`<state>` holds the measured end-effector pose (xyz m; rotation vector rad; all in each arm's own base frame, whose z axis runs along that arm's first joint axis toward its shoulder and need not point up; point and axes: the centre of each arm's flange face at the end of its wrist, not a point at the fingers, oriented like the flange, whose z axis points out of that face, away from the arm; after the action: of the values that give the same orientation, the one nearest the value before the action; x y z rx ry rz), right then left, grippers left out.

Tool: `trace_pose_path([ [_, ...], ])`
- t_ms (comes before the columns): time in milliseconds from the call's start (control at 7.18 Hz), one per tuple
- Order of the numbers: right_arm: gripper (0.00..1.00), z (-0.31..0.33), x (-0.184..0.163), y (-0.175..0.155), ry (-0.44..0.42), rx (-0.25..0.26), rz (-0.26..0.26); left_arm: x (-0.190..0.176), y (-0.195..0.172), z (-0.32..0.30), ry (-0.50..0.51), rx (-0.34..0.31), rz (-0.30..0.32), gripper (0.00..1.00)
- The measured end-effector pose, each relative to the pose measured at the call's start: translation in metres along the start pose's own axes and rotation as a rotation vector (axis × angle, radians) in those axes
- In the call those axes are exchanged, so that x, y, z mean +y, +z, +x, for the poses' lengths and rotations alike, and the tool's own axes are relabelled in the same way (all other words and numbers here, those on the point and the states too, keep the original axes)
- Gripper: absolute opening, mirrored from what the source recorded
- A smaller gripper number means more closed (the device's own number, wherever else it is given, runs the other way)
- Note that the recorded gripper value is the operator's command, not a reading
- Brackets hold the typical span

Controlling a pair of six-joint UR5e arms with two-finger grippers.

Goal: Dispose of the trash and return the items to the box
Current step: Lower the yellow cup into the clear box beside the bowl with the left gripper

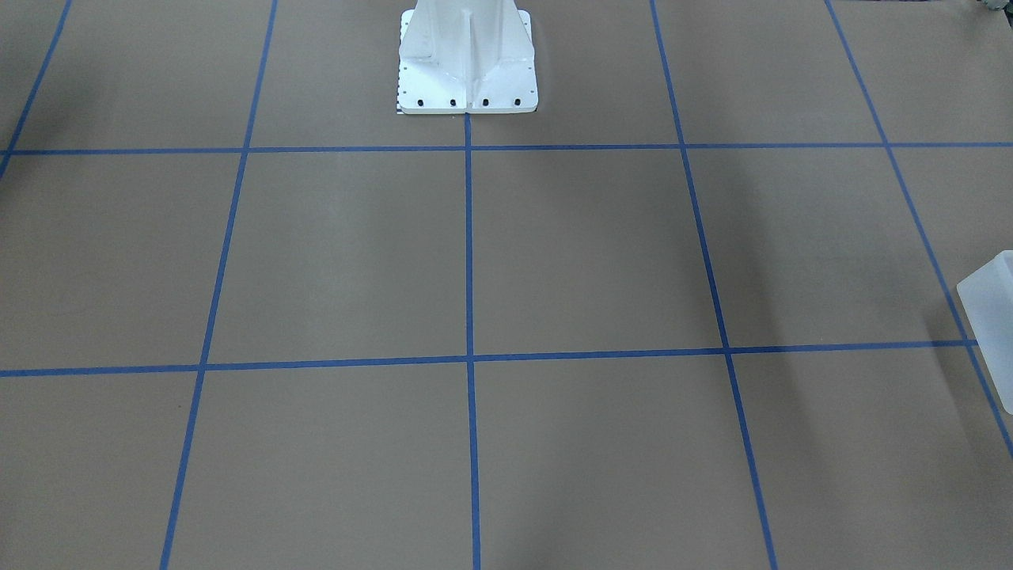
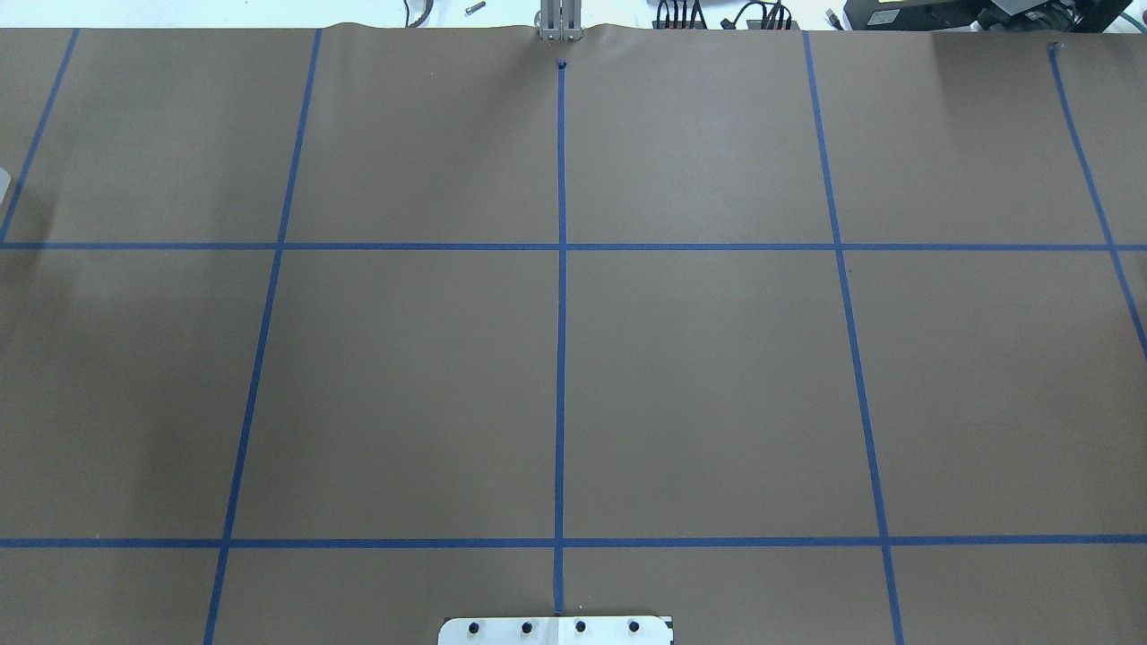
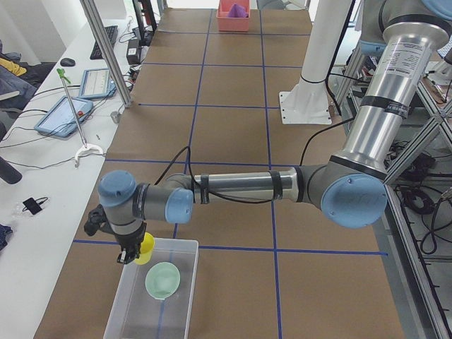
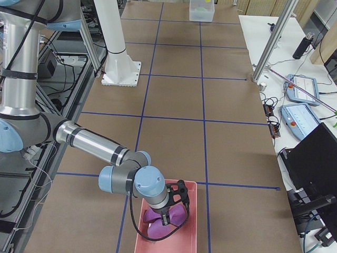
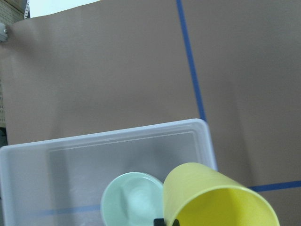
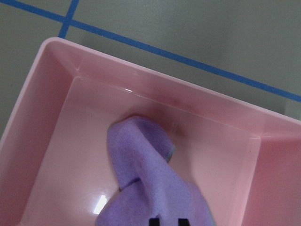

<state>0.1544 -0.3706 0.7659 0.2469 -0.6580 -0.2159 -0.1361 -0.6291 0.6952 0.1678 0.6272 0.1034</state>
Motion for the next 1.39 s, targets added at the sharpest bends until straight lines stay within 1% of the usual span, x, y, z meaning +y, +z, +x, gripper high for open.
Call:
trace_pose_path([
  [279,1.0,-0.002,-0.01,-0.004,-0.008,-0.001,0.013,0.034,0.038,-0.053,-0.081,0.011,-0.041,0.0],
  [557,1.0,-0.003,-0.038,-0.017,-0.021,0.002,0.045,0.064,0.072,-0.076,-0.228,0.033,-0.069,0.0],
  [697,1.0,-0.004,-0.045,-0.02,-0.021,0.001,0.053,0.079,0.087,-0.083,-0.272,0.047,-0.079,0.0],
  [975,1.0,-0.007,-0.051,-0.021,-0.023,-0.014,0.062,0.104,0.11,-0.094,-0.313,0.059,-0.106,0.0],
  [1115,1.0,-0.01,-0.056,-0.022,-0.022,-0.022,0.067,0.111,0.116,-0.097,-0.321,0.064,-0.113,0.51],
  [1254,1.0,-0.014,-0.068,-0.025,-0.004,-0.03,0.075,0.114,0.119,-0.098,-0.324,0.067,-0.115,0.69],
  [1393,1.0,-0.026,-0.089,-0.029,0.027,-0.046,0.086,0.116,0.121,-0.098,-0.326,0.073,-0.115,0.76],
])
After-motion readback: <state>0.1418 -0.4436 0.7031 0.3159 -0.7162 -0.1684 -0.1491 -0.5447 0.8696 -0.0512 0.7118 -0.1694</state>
